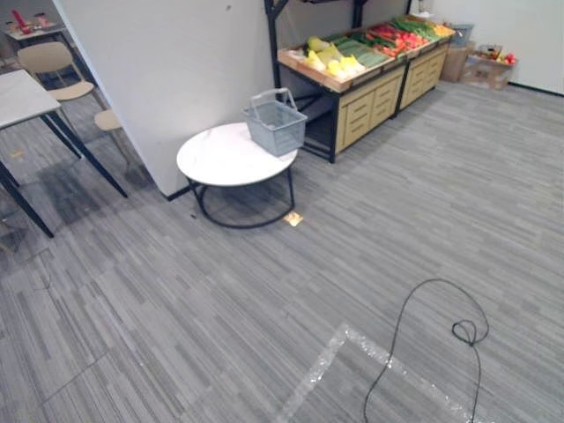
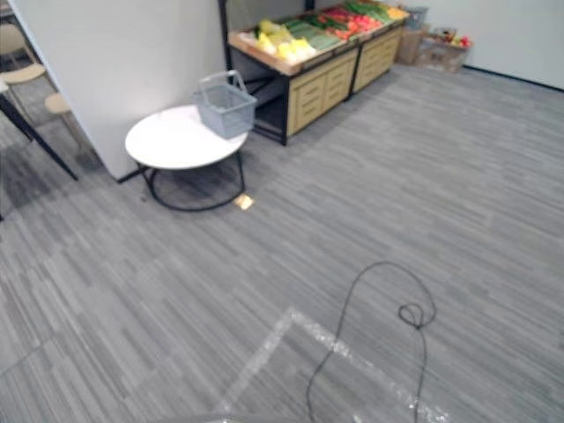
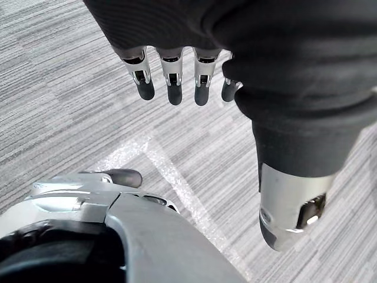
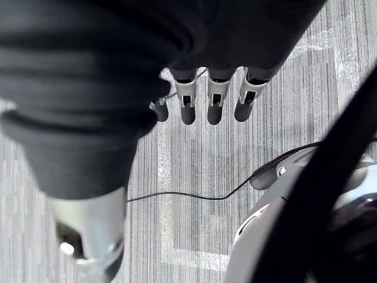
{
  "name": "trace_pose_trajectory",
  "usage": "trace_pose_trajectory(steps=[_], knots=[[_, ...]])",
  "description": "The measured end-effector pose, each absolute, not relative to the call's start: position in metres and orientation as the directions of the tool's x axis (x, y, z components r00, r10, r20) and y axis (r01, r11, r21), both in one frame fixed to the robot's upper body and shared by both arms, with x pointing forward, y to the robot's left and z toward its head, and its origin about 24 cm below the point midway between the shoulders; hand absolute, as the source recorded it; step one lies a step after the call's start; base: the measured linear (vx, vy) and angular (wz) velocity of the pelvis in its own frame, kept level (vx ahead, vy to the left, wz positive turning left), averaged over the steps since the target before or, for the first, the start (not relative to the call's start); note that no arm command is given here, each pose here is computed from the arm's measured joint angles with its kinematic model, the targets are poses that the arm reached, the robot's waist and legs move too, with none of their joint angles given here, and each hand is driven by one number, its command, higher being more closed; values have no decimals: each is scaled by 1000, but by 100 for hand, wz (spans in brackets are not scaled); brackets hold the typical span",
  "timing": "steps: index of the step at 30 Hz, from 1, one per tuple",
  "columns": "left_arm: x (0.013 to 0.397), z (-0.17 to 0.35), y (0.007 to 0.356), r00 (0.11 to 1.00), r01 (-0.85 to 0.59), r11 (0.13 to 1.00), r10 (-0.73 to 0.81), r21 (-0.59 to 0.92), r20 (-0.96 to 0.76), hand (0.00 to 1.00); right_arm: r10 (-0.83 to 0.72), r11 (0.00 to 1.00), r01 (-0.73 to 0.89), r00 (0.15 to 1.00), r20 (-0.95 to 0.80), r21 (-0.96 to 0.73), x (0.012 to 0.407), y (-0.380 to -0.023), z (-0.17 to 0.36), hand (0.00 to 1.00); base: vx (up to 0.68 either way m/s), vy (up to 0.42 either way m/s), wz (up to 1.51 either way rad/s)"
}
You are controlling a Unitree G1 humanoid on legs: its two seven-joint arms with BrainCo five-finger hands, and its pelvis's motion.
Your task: Pick vegetable in the basket
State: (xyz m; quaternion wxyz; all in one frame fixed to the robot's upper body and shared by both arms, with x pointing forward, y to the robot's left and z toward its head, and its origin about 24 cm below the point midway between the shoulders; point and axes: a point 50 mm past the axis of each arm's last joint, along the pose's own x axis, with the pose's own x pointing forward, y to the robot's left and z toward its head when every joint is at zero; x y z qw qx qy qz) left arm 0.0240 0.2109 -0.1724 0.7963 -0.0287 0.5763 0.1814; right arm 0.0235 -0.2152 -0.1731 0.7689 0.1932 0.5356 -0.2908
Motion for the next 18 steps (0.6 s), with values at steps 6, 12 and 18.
trace_pose_trajectory(steps=[6, 12, 18], knots=[[46, -168, 226, 315, -357, 916, 301, 181, -900, 0, -226, 761, 648, 316, -921, 36, 46, -205, -173, 0, -38, -69, 5], [45, -166, 221, 314, -587, 802, 346, 106, -884, 0, -248, 788, 616, 325, -913, 5, 37, -209, -171, 0, 48, -67, 19], [42, -167, 214, 313, -605, 791, 337, 87, -888, 0, -244, 834, 550, 430, -869, 39, 79, -212, -164, 0, 265, 101, -13]])
